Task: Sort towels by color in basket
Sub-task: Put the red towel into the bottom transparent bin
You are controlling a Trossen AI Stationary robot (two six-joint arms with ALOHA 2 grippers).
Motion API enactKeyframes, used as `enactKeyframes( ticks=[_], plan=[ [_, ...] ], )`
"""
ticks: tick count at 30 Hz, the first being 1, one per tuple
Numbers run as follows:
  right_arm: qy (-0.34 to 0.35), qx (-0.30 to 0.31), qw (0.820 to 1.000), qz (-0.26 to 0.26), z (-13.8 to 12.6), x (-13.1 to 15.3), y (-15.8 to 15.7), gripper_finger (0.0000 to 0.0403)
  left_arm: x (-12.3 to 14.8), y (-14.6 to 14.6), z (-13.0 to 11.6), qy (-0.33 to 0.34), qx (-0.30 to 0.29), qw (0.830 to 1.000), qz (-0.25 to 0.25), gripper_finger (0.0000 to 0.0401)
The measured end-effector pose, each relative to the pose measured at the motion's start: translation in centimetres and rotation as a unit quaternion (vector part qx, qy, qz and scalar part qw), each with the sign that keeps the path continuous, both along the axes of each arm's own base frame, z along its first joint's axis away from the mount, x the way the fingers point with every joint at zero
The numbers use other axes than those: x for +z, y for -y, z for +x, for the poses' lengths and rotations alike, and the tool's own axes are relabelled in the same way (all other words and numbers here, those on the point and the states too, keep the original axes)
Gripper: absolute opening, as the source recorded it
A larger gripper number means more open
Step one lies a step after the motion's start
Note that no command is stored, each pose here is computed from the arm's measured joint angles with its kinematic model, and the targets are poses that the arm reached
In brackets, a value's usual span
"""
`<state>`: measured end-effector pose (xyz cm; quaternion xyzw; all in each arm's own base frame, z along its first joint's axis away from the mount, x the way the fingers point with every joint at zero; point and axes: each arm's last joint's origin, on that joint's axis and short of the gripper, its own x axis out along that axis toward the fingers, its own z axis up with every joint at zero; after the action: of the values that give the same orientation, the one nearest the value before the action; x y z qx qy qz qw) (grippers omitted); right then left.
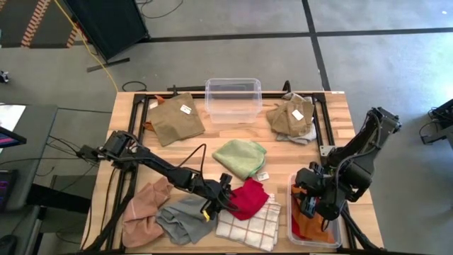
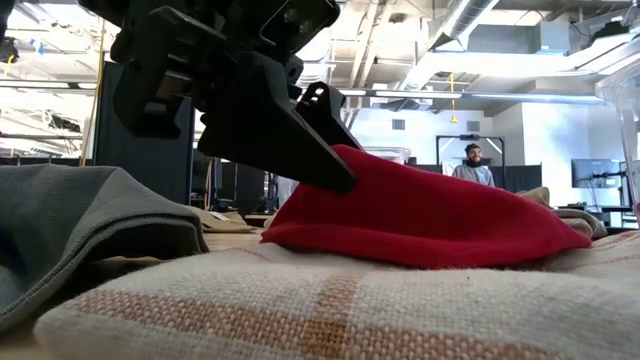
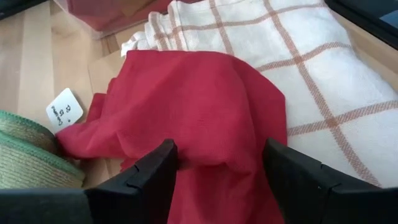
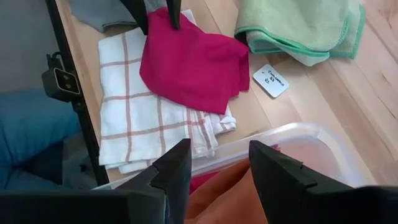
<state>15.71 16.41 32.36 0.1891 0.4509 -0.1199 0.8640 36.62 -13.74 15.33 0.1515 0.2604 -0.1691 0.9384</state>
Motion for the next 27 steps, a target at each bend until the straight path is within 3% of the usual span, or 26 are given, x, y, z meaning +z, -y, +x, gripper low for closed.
enactKeyframes(
  ticks=[22, 27],
  plan=[
    [0.007, -0.002, 1.0, -0.001, 0.1, 0.1, 0.0, 0.0187, -0.2, 0.0, -0.1, -0.005, -0.012, 1.0, 0.018, 0.0224],
    [0.014, -0.004, 1.0, -0.007, 0.2, 0.1, 0.1, 0.0187, -1.9, 0.2, 0.3, -0.013, -0.019, 0.999, 0.022, 0.0224]
  ],
)
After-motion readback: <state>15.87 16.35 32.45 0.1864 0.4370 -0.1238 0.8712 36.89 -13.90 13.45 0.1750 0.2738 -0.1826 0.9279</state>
